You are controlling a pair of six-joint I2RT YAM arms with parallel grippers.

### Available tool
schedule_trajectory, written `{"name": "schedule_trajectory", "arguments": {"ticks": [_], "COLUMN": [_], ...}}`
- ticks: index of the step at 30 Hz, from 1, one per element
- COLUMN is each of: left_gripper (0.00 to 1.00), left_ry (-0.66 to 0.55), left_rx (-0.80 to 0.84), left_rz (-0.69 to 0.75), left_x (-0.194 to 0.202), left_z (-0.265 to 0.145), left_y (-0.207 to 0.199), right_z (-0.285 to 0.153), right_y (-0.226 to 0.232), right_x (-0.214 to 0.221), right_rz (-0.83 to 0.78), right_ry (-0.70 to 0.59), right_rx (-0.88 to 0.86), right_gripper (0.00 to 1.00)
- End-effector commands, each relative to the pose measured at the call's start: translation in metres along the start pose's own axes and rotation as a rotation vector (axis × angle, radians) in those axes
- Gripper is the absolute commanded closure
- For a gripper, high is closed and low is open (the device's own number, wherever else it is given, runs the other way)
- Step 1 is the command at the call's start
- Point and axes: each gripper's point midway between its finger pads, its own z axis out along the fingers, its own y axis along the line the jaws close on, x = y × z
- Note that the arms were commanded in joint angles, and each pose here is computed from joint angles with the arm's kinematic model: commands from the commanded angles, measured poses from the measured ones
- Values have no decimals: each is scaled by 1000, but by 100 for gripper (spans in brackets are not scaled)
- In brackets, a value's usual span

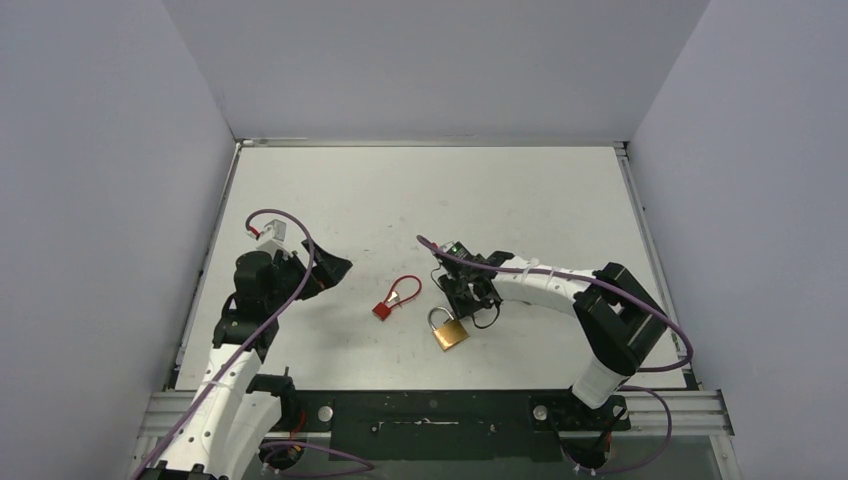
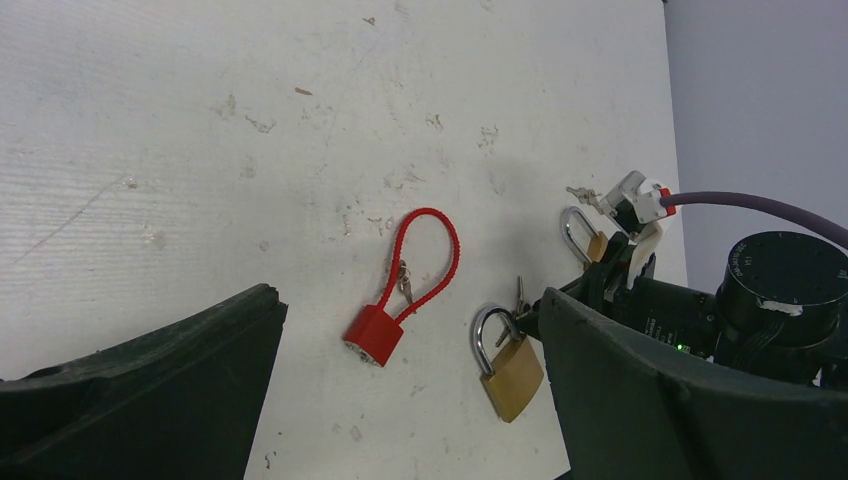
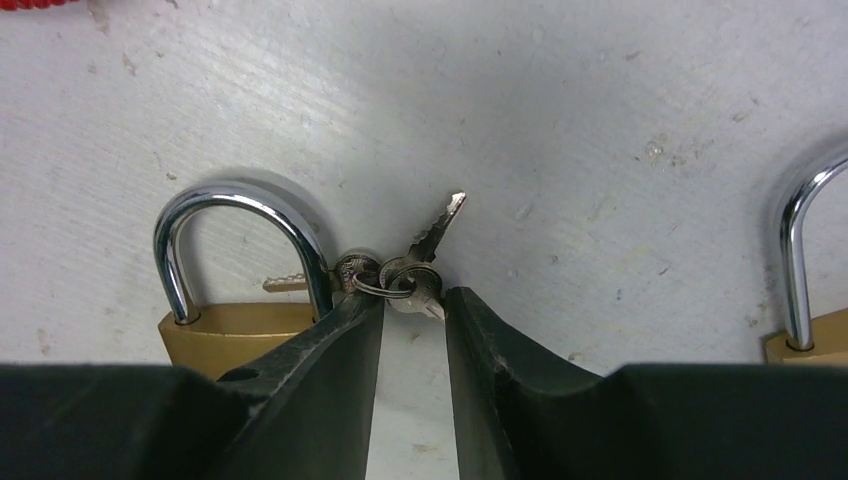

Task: Unlock with the key

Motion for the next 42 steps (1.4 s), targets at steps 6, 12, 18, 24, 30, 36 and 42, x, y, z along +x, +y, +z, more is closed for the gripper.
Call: {"name": "schedule_trajectory", "arguments": {"ticks": [6, 12, 18, 24, 30, 36, 42], "left_gripper": [3, 3, 3, 3, 3, 3, 3], "left_ry": [-56, -56, -49, -43, -39, -37, -37], "left_rx": [35, 48, 90, 104, 95, 85, 72], "left_rz": [34, 24, -15, -38, -41, -36, -28], "left_x": [-20, -22, -19, -13, -10, -9, -9], "left_z": [-2, -3, -4, -5, -5, -4, -3], "left_y": [-16, -20, -27, -27, -24, -21, -18], "right_z": [6, -16, -33, -21, -9, 0, 4], "right_y": [6, 8, 9, -5, -8, -9, -8], "right_x": [-32, -55, -68, -54, -42, -42, -51], "right_rz": [-63, -37, 12, 23, -33, -69, -114], "right_ry": [-103, -230, -317, -244, -169, -130, -142], "right_rx": [-10, -27, -48, 30, 46, 54, 52], "right_gripper": [92, 100, 100, 67, 58, 64, 60]}}
